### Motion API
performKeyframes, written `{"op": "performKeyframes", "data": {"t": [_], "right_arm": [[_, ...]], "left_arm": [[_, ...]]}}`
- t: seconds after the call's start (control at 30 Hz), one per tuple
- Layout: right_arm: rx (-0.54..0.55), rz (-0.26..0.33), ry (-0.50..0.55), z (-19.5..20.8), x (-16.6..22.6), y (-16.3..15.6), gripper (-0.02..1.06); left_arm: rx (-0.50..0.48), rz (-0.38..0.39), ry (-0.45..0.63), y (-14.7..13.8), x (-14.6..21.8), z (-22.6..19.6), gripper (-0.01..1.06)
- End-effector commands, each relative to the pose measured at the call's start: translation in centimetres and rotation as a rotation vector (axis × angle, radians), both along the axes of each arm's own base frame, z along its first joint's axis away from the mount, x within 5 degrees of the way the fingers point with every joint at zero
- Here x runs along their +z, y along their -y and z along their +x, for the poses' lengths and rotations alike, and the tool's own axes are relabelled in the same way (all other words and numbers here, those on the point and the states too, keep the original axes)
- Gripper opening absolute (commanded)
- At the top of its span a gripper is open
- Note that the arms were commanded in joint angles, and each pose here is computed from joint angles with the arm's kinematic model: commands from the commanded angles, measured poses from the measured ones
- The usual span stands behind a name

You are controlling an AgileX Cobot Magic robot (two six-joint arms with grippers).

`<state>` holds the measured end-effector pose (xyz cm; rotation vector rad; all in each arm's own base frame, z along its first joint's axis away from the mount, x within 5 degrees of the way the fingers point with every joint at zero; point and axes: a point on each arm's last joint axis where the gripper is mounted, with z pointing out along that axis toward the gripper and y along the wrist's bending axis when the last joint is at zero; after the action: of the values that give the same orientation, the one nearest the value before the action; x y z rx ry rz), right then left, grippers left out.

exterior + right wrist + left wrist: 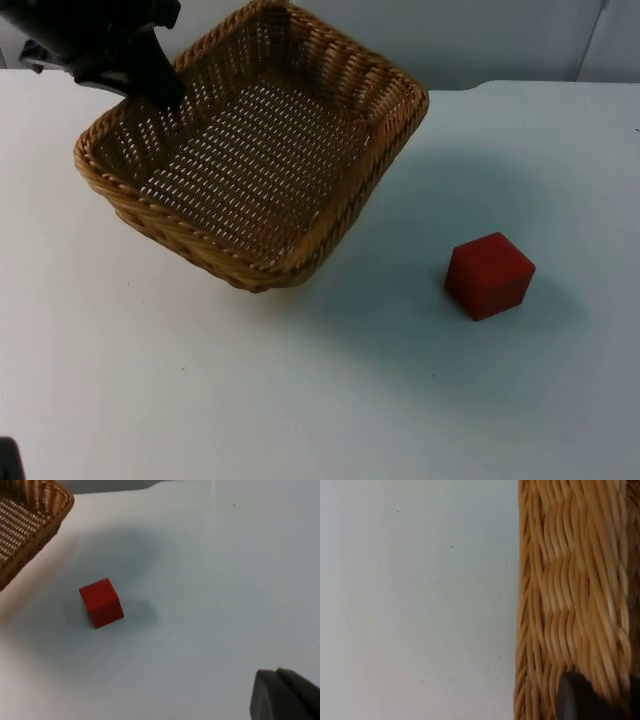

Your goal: Pick up the basket with the left hand and place the cube into the basket with the right hand.

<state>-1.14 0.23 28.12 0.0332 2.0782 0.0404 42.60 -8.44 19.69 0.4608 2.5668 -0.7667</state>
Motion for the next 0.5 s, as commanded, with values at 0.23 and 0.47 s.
{"op": "performKeyframes", "data": {"t": [0.23,0.47], "right_arm": [[-0.203,-0.023,0.035,0.5,-0.1,0.1,0.01],[-0.168,-0.129,0.176,0.5,2.3,0.1,0.01]], "left_arm": [[0.021,-0.030,0.025,0.0,1.2,0.1,0.00],[0.021,-0.030,0.025,0.0,1.2,0.1,0.00]]}}
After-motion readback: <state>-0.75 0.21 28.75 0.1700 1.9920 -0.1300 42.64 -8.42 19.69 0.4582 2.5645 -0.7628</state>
